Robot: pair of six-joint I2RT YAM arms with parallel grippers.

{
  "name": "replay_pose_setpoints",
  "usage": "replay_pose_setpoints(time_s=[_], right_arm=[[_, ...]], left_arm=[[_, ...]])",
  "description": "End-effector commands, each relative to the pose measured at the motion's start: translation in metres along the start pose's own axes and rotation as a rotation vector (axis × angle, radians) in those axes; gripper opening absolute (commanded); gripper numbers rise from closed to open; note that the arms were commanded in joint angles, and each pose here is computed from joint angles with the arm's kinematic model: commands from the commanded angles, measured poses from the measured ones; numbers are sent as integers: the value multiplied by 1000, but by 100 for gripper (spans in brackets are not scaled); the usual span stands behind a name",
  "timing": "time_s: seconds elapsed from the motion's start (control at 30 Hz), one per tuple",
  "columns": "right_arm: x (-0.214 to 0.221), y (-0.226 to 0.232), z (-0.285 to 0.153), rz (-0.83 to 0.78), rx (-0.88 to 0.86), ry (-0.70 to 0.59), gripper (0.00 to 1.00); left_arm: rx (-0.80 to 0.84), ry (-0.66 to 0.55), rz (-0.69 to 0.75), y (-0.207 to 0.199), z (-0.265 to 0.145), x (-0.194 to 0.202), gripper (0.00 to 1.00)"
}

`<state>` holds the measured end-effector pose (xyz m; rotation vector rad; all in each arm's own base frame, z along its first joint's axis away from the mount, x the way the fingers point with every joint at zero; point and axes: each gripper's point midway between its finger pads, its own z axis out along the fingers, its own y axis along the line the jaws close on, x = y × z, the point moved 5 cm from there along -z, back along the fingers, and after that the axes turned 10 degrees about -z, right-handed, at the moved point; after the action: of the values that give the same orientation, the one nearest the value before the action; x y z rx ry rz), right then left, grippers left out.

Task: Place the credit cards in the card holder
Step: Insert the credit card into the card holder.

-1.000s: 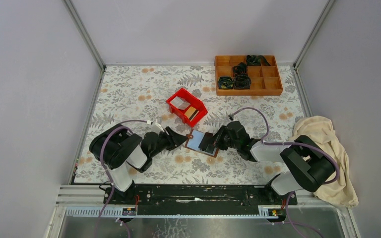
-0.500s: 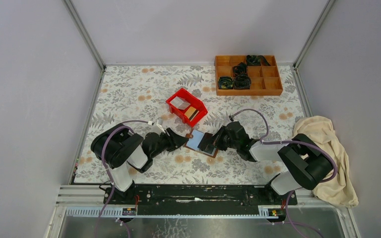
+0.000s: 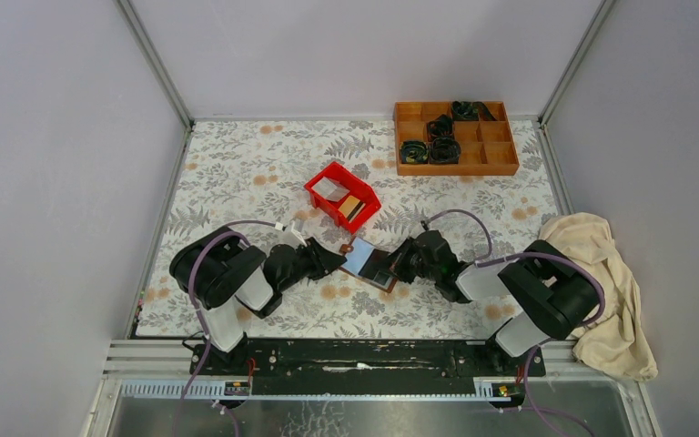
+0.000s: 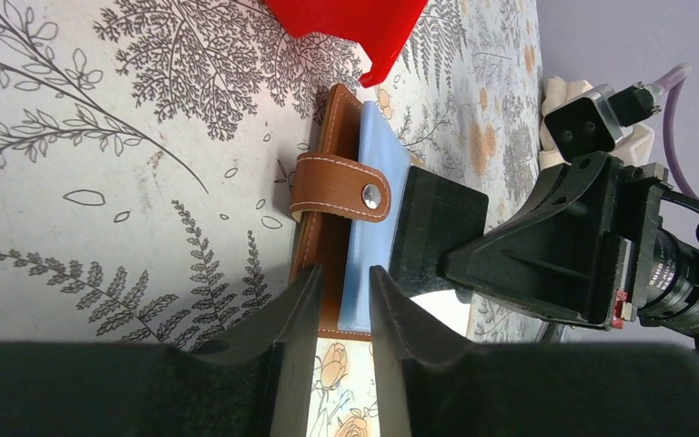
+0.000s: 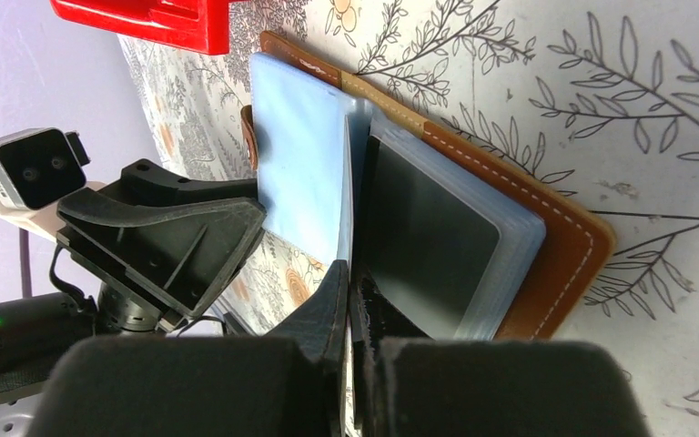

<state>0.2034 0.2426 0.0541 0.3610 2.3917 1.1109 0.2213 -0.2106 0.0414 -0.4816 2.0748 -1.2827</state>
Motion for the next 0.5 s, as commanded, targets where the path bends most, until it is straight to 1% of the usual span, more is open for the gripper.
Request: replay_pose_setpoints(time_s=[0.0, 0.47], right_arm=[[6, 3, 3, 25, -32, 11, 0], [11, 5, 12, 49, -54, 25, 0]], left_arm=[[0, -7, 41, 2, 3, 0, 31], [-58, -4, 53, 16, -5, 7, 26]])
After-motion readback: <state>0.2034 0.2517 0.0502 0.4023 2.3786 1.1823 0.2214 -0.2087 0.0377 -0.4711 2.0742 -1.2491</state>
